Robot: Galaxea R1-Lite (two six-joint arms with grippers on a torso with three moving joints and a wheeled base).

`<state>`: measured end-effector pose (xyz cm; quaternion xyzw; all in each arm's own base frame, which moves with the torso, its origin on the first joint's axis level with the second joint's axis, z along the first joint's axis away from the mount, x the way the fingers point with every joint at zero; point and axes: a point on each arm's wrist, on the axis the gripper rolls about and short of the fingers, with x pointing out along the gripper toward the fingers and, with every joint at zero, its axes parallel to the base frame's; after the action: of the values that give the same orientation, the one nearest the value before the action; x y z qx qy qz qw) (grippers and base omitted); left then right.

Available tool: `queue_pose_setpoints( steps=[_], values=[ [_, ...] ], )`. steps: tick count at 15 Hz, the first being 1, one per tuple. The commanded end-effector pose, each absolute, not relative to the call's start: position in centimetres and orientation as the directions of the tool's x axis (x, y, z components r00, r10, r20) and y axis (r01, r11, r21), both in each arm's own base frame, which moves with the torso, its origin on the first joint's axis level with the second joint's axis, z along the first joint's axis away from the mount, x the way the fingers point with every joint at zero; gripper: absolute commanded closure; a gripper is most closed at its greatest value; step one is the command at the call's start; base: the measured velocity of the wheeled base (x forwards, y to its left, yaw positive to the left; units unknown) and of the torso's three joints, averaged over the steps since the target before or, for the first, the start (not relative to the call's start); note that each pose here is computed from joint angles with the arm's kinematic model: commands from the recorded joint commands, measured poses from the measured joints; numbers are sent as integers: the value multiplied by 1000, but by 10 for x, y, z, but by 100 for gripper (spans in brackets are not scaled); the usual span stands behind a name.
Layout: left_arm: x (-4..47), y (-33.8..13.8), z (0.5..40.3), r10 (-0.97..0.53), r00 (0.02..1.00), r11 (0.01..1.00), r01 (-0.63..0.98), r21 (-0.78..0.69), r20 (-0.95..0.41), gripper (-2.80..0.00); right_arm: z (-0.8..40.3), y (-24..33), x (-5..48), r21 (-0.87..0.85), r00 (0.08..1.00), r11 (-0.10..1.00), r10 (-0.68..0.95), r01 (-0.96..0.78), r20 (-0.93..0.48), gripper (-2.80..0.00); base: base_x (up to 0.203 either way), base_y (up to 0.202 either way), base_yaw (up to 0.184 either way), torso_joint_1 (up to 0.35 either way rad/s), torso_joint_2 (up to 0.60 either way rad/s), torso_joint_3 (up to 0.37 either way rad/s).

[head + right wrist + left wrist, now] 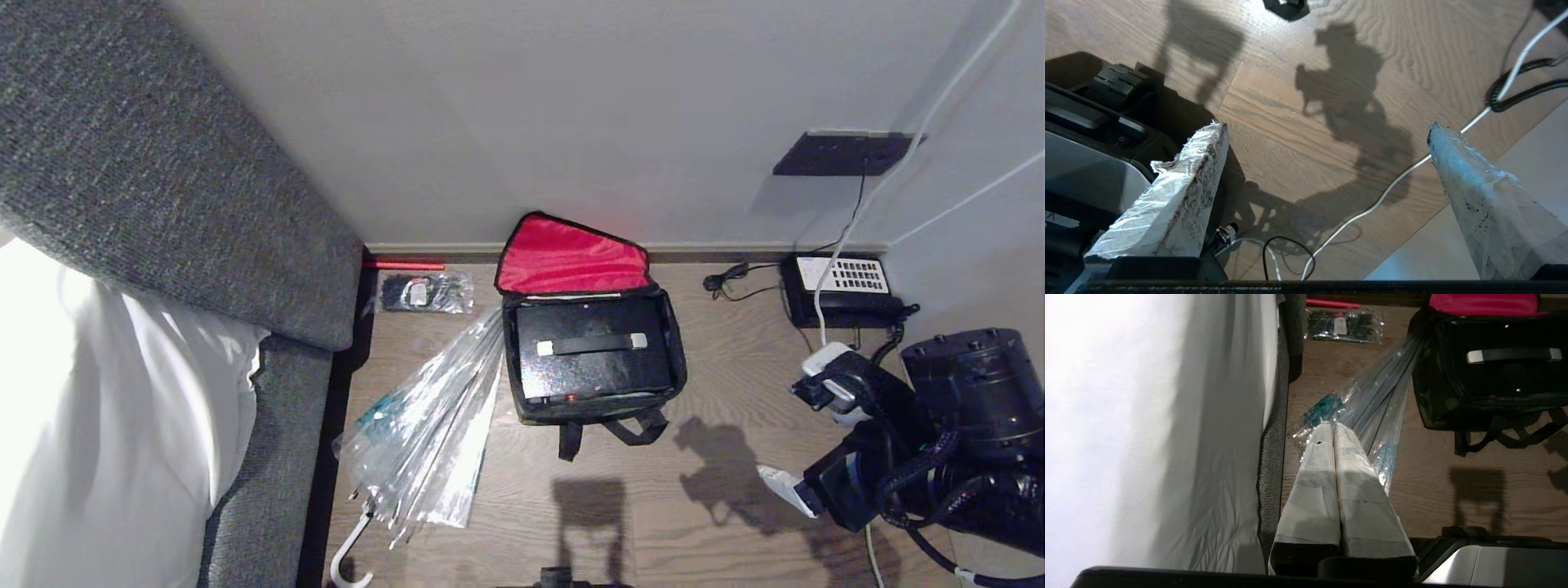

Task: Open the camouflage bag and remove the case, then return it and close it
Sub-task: Grip the handle

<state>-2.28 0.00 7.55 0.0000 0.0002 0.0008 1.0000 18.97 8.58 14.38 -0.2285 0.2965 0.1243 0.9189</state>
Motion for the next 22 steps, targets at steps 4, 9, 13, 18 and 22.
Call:
queue_pose_setpoints(
  steps=[4, 9, 13, 18, 22],
  values=[
    [-23, 0, 75, 2, 1000, 1000, -2, -3, -2, 0, 144, 87, 190, -348, 794, 863, 93, -365, -601, -280, 0, 0, 0, 2, 1, -65],
    [-23, 0, 75, 2, 1000, 1000, -2, 5, 0, 0, 144, 87, 189, -348, 794, 863, 96, -367, -600, -280, 0, 0, 0, 0, 0, 0],
    [-23, 0, 75, 1, 1000, 1000, -1, 1, -1, 0, 145, 88, 189, -349, 795, 861, 101, -371, -598, -280, 62, 0, 0, 2, 3, 2],
    [-23, 0, 75, 0, 1000, 1000, 0, 8, 0, 0, 144, 89, 188, -350, 794, 858, 104, -376, -599, -280, 13, 0, 0, 1, 1, -1],
    [-23, 0, 75, 0, 1000, 1000, 0, 8, 0, 0, 138, 92, 193, -403, 778, 812, 97, -422, -621, -280, 0, 0, 0, 0, 0, 0]
  ],
)
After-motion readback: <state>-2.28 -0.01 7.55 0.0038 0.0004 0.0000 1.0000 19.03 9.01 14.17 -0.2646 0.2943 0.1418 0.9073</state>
